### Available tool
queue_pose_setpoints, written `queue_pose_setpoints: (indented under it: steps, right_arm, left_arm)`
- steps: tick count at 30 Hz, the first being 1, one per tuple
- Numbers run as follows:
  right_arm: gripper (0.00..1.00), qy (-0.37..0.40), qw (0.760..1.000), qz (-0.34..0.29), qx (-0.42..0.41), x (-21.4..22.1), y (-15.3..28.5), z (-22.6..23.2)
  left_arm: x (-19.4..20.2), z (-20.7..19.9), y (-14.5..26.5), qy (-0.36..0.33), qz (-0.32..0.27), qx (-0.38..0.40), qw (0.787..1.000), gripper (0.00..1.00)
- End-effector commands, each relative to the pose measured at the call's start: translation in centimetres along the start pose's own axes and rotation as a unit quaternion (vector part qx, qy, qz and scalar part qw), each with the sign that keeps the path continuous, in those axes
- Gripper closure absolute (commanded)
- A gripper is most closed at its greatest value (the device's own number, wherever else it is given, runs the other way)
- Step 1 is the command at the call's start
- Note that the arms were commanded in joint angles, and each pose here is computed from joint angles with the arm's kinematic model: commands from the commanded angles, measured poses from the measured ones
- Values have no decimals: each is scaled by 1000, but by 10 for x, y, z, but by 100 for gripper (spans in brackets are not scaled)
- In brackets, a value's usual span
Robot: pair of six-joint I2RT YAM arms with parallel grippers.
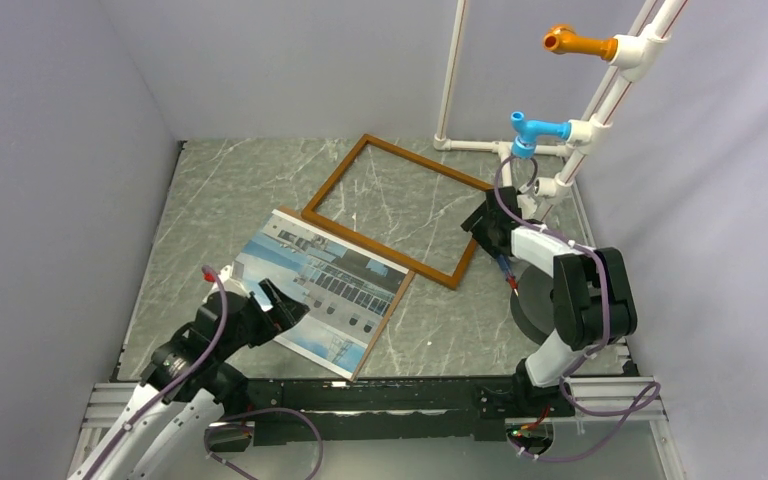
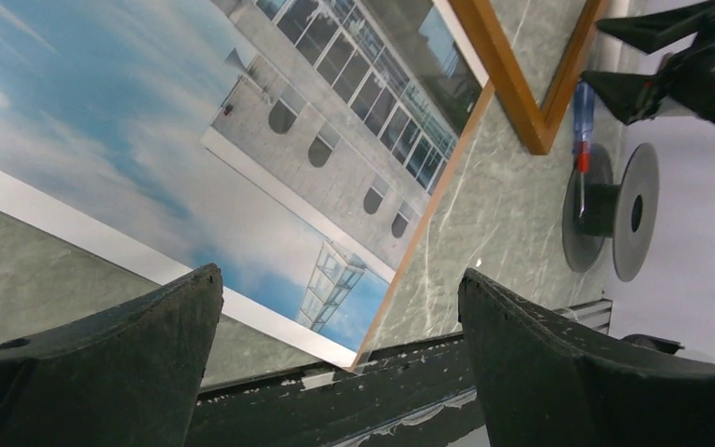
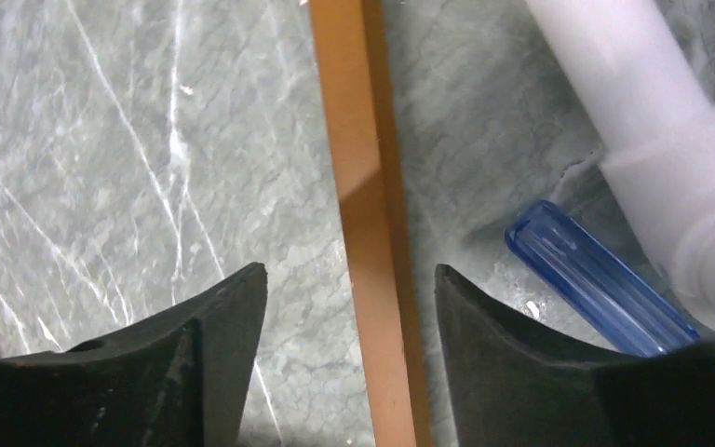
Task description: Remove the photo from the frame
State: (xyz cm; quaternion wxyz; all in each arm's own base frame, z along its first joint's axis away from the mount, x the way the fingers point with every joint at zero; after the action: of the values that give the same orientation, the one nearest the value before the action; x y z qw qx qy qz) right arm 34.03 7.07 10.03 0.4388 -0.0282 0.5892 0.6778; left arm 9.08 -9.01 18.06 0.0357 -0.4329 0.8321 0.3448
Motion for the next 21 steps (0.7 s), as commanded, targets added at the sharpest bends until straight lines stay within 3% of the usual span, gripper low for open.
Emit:
queue_pose_setpoints:
  steps: [1, 5, 8, 10, 16, 21]
  right_arm:
    - [28, 63, 995, -54, -50, -19, 31, 16]
    - [17, 175, 979, -65, -77, -3, 58, 35]
    - [13, 276, 952, -58, -118, 28, 81, 54]
    - [12, 301, 940, -41, -158, 55, 96, 59]
    - [13, 227, 904, 30, -360, 114, 124, 58]
    - [16, 204, 905, 47, -371, 131, 119, 51]
  left_arm:
    - [4, -9, -13, -9, 19, 42, 999, 1]
    - [10, -8, -23, -9, 39, 50, 998, 1]
    - [12, -10, -28, -10, 51, 57, 997, 1]
    - [12, -11, -29, -11, 56, 56, 997, 1]
    - [12, -14, -34, -13, 56, 59, 997, 1]
    - [13, -19, -35, -6, 67, 71, 995, 1]
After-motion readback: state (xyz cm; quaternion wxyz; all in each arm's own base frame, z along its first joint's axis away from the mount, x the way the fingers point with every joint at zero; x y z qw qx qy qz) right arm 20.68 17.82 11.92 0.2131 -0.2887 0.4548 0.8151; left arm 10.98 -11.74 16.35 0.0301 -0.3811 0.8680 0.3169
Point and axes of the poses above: each gripper's point midway between its finger pads, its own y axis back along the fingers, its own z axis along the line the jaws close on, x = y × z, the point moved 8 cm from there along y, back along the fingers, and after that the axes turned 11 degrees about y, right-handed, at the moved point
